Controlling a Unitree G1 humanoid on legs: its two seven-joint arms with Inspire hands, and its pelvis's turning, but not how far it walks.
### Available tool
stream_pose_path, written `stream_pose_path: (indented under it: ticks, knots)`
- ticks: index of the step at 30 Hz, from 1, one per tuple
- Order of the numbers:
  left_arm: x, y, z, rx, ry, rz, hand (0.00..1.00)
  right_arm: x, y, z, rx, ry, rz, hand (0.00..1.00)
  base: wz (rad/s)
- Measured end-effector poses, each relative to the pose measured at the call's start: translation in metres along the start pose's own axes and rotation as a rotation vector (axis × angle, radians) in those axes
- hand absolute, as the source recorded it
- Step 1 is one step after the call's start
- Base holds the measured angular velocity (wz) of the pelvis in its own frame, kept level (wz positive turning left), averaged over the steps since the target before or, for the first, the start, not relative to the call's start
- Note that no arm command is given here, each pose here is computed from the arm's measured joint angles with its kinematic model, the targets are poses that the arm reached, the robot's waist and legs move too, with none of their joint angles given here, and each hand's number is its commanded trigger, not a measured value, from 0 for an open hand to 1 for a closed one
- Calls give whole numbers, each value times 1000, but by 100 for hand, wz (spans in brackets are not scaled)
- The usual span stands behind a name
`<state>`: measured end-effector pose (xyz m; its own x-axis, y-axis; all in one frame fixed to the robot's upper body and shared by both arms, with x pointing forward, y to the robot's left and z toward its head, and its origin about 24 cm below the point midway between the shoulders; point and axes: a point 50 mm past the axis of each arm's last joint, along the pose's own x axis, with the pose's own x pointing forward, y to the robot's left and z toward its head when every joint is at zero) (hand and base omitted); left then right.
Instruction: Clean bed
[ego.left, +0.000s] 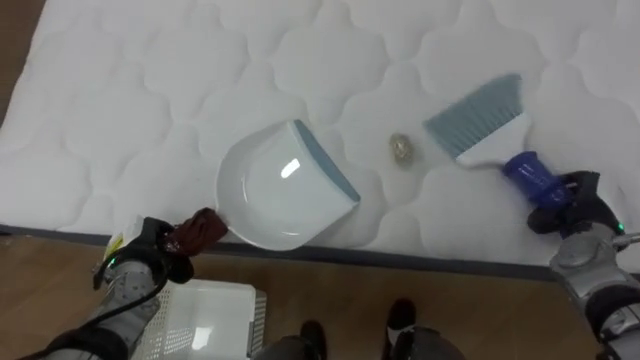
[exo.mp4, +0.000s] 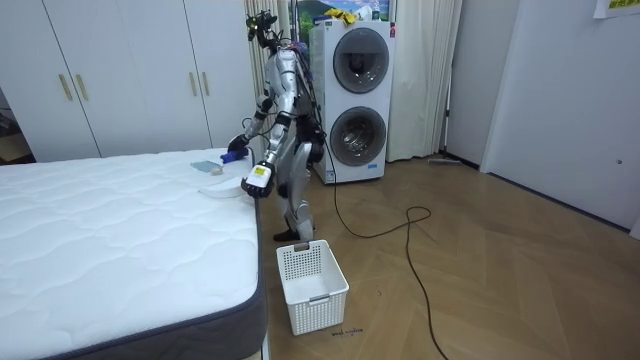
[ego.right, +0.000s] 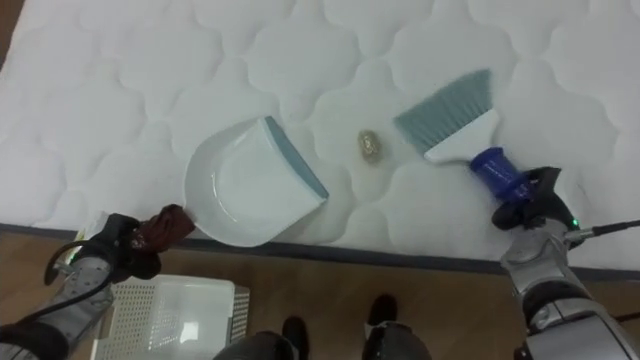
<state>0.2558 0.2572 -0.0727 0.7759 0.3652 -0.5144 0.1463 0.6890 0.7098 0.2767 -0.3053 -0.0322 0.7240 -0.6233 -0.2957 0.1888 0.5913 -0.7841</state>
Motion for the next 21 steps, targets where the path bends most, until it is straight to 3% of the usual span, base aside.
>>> stream_pose_path:
  ticks: [21]
  knots:
    - [0,1,0,51,7,11,100,0,-4,-18,37,97,5,100,0]
